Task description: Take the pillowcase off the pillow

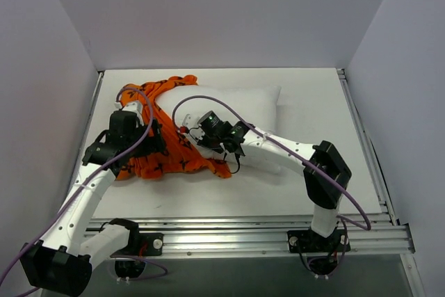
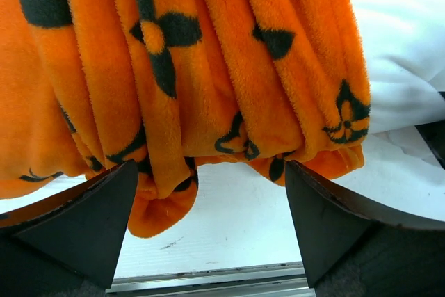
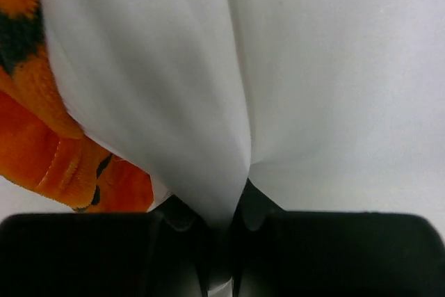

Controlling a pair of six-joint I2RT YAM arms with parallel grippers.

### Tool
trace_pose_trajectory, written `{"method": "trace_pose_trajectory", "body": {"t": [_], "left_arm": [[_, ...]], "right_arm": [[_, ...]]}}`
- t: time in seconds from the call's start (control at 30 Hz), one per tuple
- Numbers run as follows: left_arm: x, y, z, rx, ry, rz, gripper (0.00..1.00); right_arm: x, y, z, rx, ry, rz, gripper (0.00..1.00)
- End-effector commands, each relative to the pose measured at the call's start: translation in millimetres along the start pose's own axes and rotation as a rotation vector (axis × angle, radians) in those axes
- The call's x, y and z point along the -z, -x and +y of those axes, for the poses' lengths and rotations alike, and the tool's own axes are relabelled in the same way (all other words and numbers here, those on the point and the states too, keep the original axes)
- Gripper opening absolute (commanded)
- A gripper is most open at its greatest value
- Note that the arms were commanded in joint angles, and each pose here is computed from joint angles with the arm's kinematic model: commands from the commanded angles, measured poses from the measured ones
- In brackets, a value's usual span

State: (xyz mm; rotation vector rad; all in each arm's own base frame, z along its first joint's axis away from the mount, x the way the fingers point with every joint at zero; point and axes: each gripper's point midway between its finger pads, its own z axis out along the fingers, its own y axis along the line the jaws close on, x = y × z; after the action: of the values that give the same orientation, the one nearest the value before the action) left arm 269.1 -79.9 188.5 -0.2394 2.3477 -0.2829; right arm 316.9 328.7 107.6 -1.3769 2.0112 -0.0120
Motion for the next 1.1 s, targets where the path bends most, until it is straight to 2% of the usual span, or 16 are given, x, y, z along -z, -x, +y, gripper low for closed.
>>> {"method": "trace_pose_trajectory", "body": {"t": [0.0, 0.23, 0.3, 0.33, 0.37, 0.43, 0.47, 0.5, 0.57, 0.6, 0.8, 0.87, 0.93, 1.03, 1.07], "left_arm": [[-8.8, 10.4, -4.0, 0.025, -0.017, -0.047, 0.95], [-33.1, 2.6, 1.8, 0.047, 0.025, -0.012, 1.0], [-38.4, 1.3, 7.6, 0.045, 0.058, -0.008, 0.91], [-40.1, 0.4, 8.8, 0.045, 0.065, -0.004, 0.85], [-41.7, 1.0, 10.9, 0.043, 0.077, -0.008, 0.71], [-45.6, 2.7, 17.1, 0.039, 0.115, -0.01, 0.54], [-46.7, 3.7, 18.6, 0.041, 0.124, -0.011, 0.43], [-47.9, 3.7, 20.7, 0.043, 0.133, -0.006, 0.19], [-49.2, 6.7, 23.1, 0.047, 0.146, -0.002, 0.03], [-49.1, 9.9, 26.9, 0.044, 0.161, -0.006, 0.02], [-36.1, 45.0, 50.7, 0.02, 0.266, -0.069, 0.02], [-34.5, 54.5, 66.9, 0.031, 0.318, -0.083, 0.02], [-34.4, 64.7, 87.8, 0.047, 0.379, -0.091, 0.02], [-37.0, 74.5, 107.5, 0.076, 0.431, -0.089, 0.02], [-36.1, 79.8, 121.9, 0.109, 0.461, -0.101, 0.02]], "right_arm": [[-2.2, 1.4, 7.5, -0.068, 0.074, -0.017, 0.0], [7.3, 14.5, 1.8, -0.144, 0.071, -0.065, 0.0], [10.4, 18.0, 0.7, -0.169, 0.067, -0.08, 0.0], [11.2, 17.7, 0.2, -0.179, 0.065, -0.083, 0.0], [12.2, 18.7, 0.0, -0.187, 0.064, -0.088, 0.0], [19.2, 19.9, -7.8, -0.236, 0.027, -0.1, 0.0], [23.4, 18.3, -12.3, -0.252, 0.002, -0.093, 0.0], [36.3, 22.4, -24.9, -0.275, -0.052, -0.115, 0.0], [50.9, 19.7, -36.5, -0.329, -0.113, -0.138, 0.0], [68.9, 21.5, -49.7, -0.358, -0.151, -0.175, 0.0], [119.4, -28.7, -116.5, -0.595, -0.322, -0.152, 0.0], [134.1, -53.3, -140.3, -0.686, -0.392, -0.127, 0.0], [161.2, -68.9, -166.7, -0.789, -0.455, -0.159, 0.0], [197.8, -83.3, -188.8, -0.873, -0.52, -0.191, 0.0], [208.0, -97.4, -196.7, -0.903, -0.556, -0.166, 0.0]]}}
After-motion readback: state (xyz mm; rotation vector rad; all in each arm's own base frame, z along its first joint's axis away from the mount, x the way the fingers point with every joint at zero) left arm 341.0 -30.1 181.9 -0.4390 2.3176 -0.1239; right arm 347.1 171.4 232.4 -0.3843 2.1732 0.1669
